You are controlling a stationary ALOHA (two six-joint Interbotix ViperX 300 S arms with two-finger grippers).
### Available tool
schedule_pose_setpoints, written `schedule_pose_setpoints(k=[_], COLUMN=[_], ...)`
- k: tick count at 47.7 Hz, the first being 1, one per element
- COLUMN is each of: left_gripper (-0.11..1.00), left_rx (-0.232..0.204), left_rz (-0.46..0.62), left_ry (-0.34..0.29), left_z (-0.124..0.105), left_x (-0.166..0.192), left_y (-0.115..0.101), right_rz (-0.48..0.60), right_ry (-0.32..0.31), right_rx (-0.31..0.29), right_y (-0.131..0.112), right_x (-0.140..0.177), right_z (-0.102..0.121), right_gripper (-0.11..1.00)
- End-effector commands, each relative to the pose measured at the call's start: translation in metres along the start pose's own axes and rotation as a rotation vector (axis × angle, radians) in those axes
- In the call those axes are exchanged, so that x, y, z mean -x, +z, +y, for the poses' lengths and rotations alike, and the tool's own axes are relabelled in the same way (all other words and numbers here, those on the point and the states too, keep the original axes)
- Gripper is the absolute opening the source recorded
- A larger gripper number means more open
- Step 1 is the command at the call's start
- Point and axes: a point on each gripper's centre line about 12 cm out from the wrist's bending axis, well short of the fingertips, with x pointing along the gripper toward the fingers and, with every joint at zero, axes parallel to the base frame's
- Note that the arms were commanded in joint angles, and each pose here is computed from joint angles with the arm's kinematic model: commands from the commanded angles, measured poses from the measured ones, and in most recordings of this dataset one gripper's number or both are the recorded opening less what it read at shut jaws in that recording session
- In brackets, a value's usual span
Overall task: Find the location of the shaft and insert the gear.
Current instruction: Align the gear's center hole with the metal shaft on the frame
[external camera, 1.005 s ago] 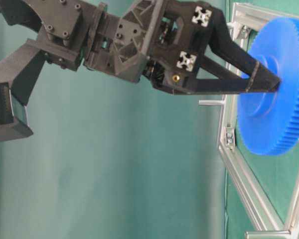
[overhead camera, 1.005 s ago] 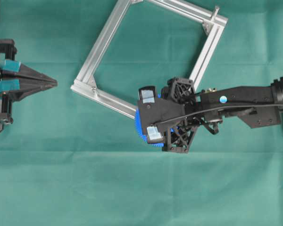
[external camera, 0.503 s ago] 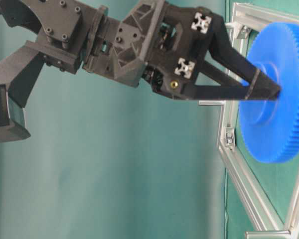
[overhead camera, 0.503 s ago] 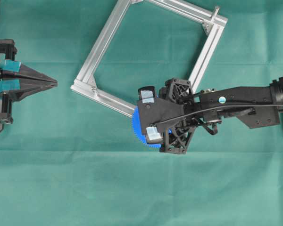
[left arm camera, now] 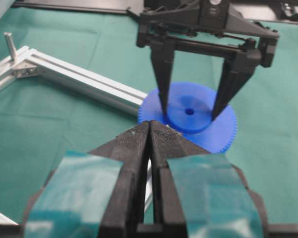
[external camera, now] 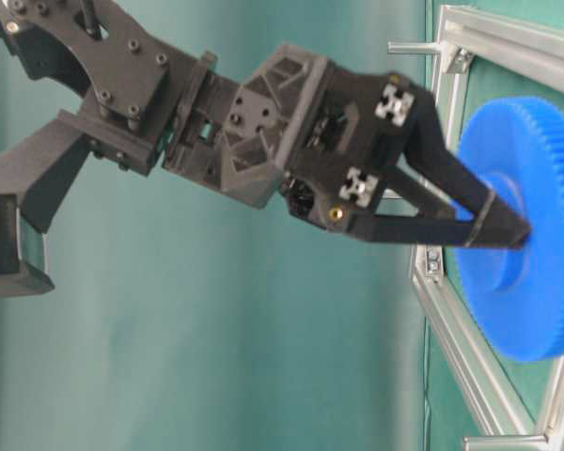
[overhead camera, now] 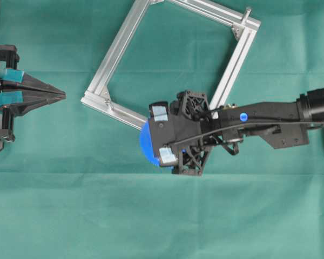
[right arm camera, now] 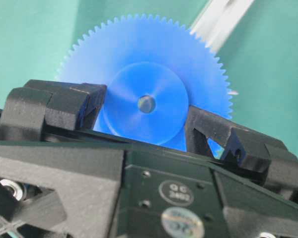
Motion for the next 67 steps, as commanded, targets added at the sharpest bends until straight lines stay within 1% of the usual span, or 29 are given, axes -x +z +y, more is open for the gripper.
schedule_pose_setpoints(k=[1, 11, 19, 25, 32, 42, 48, 51, 67], left_gripper=[0.01, 0.01, 0.01, 0.01, 0.01, 0.01, 0.01, 0.01, 0.01], left_rx=[0.002, 0.002, 0.002, 0.002, 0.002, 0.002, 0.002, 0.002, 0.004], left_rz=[-0.006, -0.005, -0.005, -0.003, -0.005, -0.003, -0.003, -0.003, -0.003], left_ry=[0.003, 0.003, 0.001, 0.003, 0.003, 0.003, 0.003, 0.003, 0.003], left_z=[0.001, 0.001, 0.0, 0.001, 0.001, 0.001, 0.001, 0.001, 0.001], left_x=[-0.002, -0.002, -0.002, -0.002, -0.002, -0.002, -0.002, -0.002, -0.002], left_y=[0.003, 0.003, 0.003, 0.003, 0.003, 0.003, 0.003, 0.003, 0.003], right_rz=[-0.055, -0.049, -0.032, -0.026, -0.044, -0.072, -0.082, -0.083, -0.1], right_ry=[0.001, -0.04, -0.047, -0.048, -0.035, -0.017, -0.006, 0.0, 0.047], right_rx=[-0.01, -0.016, -0.023, -0.044, -0.075, -0.104, -0.124, -0.124, -0.077], right_y=[0.014, 0.01, -0.002, -0.013, -0.023, -0.032, -0.033, -0.034, -0.034], right_x=[0.01, 0.01, 0.012, 0.015, 0.019, 0.022, 0.023, 0.023, 0.022], right_z=[-0.006, -0.025, -0.031, -0.034, -0.035, -0.037, -0.035, -0.031, -0.004], right_gripper=[0.69, 0.69, 0.69, 0.69, 0.69, 0.69, 0.69, 0.69, 0.69])
